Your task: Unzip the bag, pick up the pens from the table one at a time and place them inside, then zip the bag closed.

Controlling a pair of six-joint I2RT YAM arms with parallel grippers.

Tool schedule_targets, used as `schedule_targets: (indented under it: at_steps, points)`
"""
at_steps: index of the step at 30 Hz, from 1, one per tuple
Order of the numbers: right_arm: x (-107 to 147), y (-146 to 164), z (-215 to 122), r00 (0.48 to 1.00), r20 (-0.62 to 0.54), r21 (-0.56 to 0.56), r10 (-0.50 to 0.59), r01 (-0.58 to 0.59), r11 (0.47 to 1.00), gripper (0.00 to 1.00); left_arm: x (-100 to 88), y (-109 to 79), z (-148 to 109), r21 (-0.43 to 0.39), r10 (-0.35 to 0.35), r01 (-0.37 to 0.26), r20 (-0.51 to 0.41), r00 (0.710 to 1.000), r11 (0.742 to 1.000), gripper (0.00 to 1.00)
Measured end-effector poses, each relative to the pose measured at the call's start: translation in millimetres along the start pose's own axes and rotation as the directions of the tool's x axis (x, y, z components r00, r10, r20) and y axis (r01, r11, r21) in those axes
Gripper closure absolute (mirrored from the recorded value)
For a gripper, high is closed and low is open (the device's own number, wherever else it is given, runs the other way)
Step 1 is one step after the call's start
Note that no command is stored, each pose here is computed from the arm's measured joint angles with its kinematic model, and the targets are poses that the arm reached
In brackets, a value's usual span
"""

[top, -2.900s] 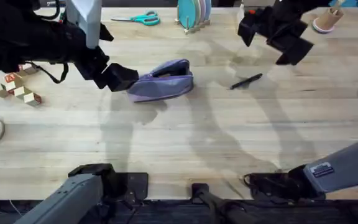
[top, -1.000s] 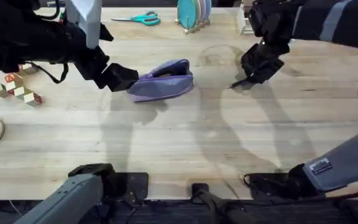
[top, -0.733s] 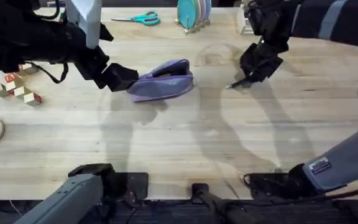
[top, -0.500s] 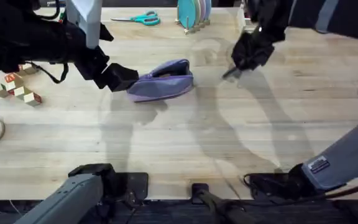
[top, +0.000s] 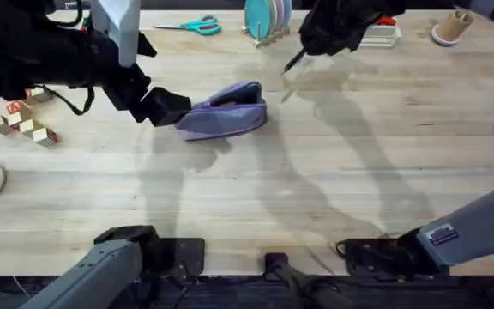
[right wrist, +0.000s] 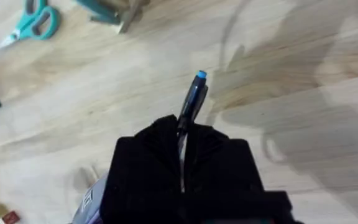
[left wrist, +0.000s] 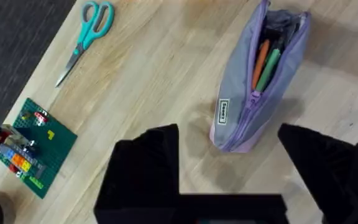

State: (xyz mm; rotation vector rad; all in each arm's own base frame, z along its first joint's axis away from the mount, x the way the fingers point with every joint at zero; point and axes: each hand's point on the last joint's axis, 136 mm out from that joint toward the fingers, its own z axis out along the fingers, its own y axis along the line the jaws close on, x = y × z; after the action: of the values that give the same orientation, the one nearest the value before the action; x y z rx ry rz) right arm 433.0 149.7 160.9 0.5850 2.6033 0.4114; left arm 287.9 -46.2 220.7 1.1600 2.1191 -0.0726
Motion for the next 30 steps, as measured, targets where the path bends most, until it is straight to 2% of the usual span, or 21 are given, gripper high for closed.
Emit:
schedule_targets:
  at_steps: [5, 15, 21, 26, 30]
  points:
    - [18, 11, 0, 0.999, -0.032, -0.005, 0.003, -0.004, 1.0, 0.97, 0.0, 0.0, 0, 0.0, 0.0, 0.0, 0.0, 1.0, 1.0, 0.007]
    - [57, 42, -1, 0.966, -0.085, -0.011, 0.243, -0.244, 0.97, 0.97, 0.0, 0.0, 0, 0.0, 0.0, 0.0, 0.0, 1.0, 1.0, 0.007]
    - [75, 54, -3, 0.955, -0.105, -0.011, 0.279, -0.282, 0.959, 0.968, 0.0, 0.0, 0, 0.0, 0.0, 0.0, 0.0, 1.0, 1.0, 0.007]
    - [89, 40, -4, 0.951, -0.089, 0.079, 0.295, -0.289, 0.954, 0.968, 0.0, 0.0, 0, 0.0, 0.0, 0.0, 0.0, 1.0, 1.0, 0.007]
    - [89, 31, -5, 0.951, -0.069, 0.119, 0.303, -0.294, 0.948, 0.968, 0.0, 0.0, 0, 0.0, 0.0, 0.0, 0.0, 1.0, 1.0, 0.007]
